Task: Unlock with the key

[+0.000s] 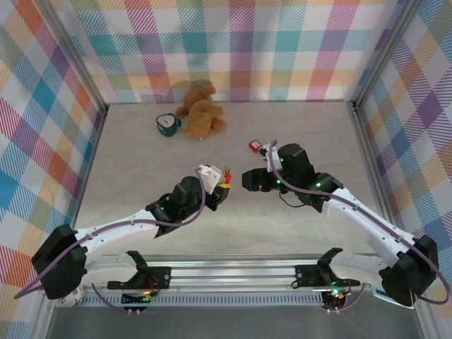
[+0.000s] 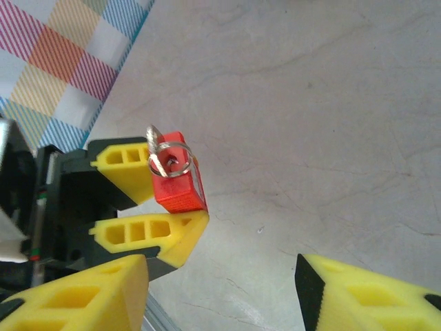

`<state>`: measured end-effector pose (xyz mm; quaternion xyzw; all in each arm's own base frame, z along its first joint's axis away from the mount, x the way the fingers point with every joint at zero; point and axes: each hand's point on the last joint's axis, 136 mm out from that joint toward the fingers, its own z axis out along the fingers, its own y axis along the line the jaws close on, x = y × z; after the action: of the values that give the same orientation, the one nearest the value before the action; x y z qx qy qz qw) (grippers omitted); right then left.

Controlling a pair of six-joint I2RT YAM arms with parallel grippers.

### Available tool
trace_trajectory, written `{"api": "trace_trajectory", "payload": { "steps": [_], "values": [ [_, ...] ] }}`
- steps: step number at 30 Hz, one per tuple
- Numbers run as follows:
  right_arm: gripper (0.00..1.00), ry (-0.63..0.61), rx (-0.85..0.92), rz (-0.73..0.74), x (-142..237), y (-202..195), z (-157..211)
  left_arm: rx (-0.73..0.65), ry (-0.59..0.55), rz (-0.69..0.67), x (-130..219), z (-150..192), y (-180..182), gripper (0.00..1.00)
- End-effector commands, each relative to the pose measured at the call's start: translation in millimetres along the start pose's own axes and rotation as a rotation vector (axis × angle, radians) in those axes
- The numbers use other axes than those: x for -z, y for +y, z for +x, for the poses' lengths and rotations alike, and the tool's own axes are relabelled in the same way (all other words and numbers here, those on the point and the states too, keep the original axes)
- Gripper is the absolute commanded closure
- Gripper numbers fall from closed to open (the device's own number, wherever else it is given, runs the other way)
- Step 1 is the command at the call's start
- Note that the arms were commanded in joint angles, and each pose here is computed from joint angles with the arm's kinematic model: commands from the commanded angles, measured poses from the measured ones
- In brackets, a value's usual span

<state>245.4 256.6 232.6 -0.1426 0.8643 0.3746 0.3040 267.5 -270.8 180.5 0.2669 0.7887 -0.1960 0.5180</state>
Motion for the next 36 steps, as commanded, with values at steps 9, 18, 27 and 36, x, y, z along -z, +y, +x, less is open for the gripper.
{"api": "trace_trajectory", "payload": {
  "steps": [9,18,27,36],
  "values": [
    [0.38,-0.084,-0.026,0.020,32,-8,-23,-0.228,0.027,-0.132,4,-37,12,0.85],
    [0.38,-0.118,-0.115,0.085,44,-37,-24,-0.699,0.035,-0.298,5,-54,11,0.84],
    [0.38,-0.045,-0.107,-0.006,34,-28,-13,-1.035,-0.029,-0.487,5,-50,9,0.84],
    [0.39,0.075,-0.127,-0.035,9,-37,9,-1.202,-0.049,-0.580,-5,-35,3,0.84]
  ]
}}
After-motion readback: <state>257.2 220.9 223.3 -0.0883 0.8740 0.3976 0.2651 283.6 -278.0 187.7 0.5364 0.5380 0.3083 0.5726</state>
